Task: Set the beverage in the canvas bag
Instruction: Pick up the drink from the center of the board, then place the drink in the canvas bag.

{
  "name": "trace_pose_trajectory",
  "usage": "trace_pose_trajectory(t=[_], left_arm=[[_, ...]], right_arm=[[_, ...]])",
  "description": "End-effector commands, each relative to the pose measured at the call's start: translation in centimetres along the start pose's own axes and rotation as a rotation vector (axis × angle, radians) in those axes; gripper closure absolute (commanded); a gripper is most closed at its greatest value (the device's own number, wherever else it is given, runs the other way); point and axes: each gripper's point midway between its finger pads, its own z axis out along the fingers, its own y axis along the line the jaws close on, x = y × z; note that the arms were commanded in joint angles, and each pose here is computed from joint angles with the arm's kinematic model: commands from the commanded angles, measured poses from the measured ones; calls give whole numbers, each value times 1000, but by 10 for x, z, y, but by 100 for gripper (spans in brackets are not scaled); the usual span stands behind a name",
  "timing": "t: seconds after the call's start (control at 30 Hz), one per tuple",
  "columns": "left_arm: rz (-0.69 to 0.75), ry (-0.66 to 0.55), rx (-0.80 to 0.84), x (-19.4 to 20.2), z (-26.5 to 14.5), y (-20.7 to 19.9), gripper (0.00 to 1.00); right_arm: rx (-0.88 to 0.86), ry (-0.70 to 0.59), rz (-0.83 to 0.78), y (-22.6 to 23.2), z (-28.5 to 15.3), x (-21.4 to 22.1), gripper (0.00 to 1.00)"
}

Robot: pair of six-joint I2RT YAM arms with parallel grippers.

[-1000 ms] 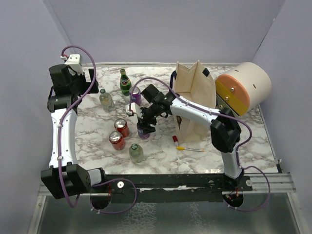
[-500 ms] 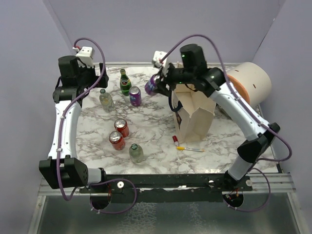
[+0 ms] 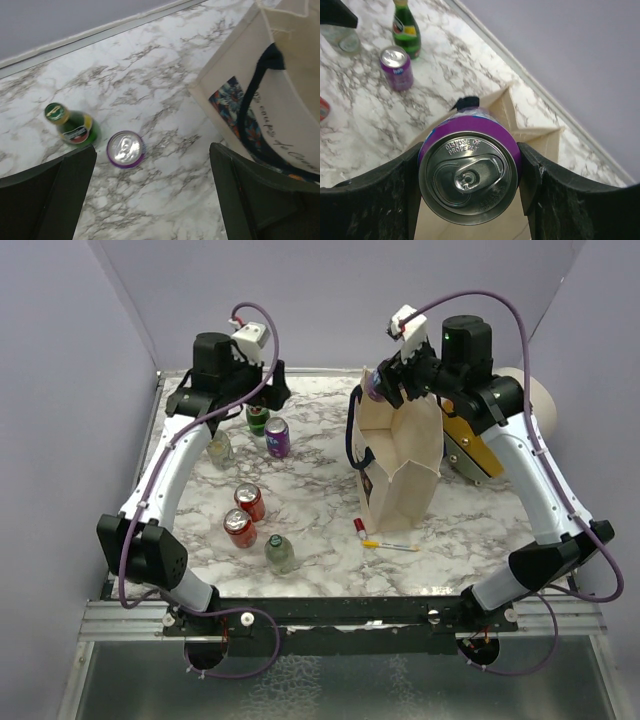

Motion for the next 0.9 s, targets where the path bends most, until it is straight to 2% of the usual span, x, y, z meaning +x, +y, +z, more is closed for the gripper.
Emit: trace_pose_trajectory(t=[0.0,0.13,0.37,0.63,0.73,0.87], left_arm=[[-53,-66,151,-35,12,-60,1],[-127,-36,224,-36,26,-95,2],[-253,52,316,-14,55,-140,7],[-240,118,453,8,67,-200,7],[-245,134,456,12,76,-208,7],[-258,144,371,15,92,-198,10]], right_arm=[[107,-21,-9,-20,-10,-1,63],[89,45,12,-19,-1,19,63],[56,104,26,-12,14,53,63],[49,152,84,-21,15,88,64],[26,159,103,-20,19,92,64],[22,161,124,-25,25,95,64]])
